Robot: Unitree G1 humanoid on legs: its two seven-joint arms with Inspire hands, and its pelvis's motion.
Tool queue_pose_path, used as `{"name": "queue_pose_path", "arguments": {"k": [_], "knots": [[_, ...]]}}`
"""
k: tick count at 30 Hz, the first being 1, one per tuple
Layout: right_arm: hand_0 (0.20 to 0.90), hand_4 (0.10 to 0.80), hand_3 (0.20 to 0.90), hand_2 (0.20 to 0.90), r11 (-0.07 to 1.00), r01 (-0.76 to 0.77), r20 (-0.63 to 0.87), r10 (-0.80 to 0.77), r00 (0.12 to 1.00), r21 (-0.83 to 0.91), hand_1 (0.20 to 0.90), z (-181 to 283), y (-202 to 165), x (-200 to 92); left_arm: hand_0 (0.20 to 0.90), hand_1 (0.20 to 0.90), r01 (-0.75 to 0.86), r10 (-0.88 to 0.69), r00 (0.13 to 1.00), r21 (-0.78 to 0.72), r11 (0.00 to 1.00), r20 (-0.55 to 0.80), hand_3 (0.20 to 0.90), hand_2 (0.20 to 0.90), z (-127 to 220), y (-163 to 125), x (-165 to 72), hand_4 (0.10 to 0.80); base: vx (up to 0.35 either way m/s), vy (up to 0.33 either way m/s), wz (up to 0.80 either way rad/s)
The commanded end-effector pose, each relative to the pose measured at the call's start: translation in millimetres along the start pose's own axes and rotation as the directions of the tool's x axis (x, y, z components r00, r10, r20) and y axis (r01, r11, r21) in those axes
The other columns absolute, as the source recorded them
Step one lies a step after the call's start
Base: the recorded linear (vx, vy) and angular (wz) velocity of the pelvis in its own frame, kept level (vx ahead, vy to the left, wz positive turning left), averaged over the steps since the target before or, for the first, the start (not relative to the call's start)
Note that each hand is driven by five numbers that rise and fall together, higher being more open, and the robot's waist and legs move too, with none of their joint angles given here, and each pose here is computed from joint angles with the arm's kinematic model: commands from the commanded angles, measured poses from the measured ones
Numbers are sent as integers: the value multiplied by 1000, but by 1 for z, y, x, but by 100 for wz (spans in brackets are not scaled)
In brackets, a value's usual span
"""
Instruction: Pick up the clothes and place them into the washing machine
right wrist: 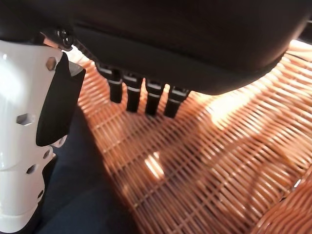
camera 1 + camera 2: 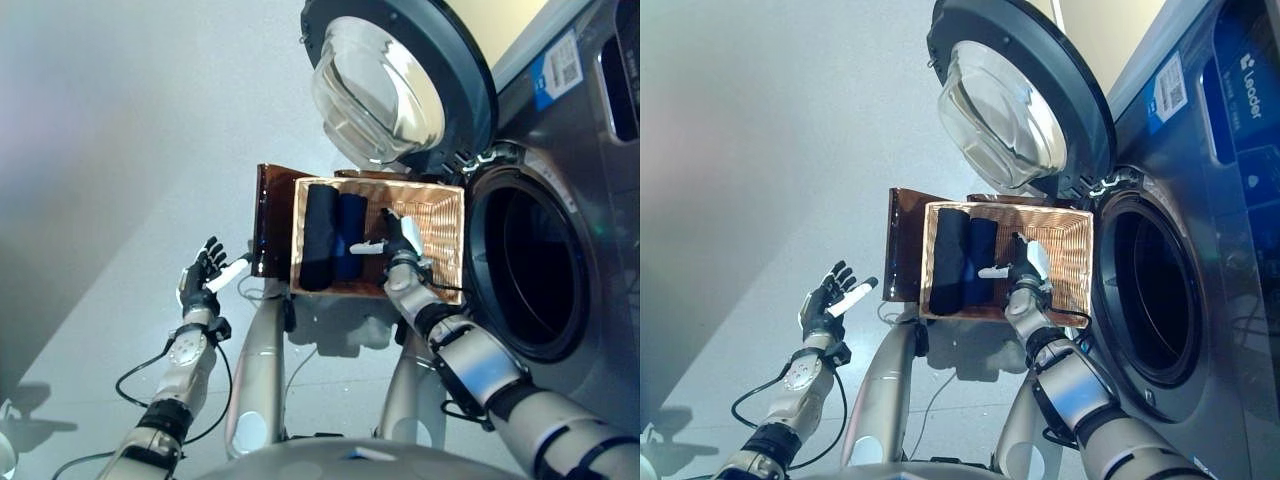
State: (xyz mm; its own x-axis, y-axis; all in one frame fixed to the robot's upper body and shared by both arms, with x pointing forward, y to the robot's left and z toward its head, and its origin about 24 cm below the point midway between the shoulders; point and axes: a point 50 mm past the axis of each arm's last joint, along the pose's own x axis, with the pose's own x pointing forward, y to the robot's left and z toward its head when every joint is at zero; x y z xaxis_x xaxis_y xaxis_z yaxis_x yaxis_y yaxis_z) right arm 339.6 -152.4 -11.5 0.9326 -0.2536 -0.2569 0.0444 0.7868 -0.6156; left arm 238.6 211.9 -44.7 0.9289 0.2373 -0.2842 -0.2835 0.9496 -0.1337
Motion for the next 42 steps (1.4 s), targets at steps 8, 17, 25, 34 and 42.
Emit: {"name": "queue_pose_path", "arguments": {"k": [8, 17, 25, 34, 42], "knots": [[900, 800, 900, 900, 981, -170, 106, 160, 982, 96, 900, 20, 38, -17, 900, 900, -62, 57, 994, 50, 997, 92, 900, 900, 18, 16, 10, 800, 27, -7, -1], [900, 800, 900, 900, 974, -200, 112, 188, 976, 107, 900, 21, 40, -18, 900, 900, -52, 48, 997, 72, 996, 57, 900, 900, 11, 16, 9, 800, 20, -25, 0], [900, 800, 900, 900, 970, -217, 90, 208, 974, 107, 900, 15, 45, -21, 900, 900, -54, 52, 998, 90, 995, 18, 900, 900, 2, 16, 9, 800, 13, -10, 0], [900, 800, 900, 900, 966, -212, 92, 200, 976, 149, 900, 20, 43, -19, 900, 900, -40, 37, 999, 84, 996, 31, 900, 900, 6, 10, 12, 800, 0, 0, 0], [900, 800, 900, 900, 964, -209, 100, 195, 976, 162, 900, 28, 42, -16, 900, 900, -31, 27, 998, 74, 997, 58, 900, 900, 13, 11, 11, 800, -15, 10, 1]]}}
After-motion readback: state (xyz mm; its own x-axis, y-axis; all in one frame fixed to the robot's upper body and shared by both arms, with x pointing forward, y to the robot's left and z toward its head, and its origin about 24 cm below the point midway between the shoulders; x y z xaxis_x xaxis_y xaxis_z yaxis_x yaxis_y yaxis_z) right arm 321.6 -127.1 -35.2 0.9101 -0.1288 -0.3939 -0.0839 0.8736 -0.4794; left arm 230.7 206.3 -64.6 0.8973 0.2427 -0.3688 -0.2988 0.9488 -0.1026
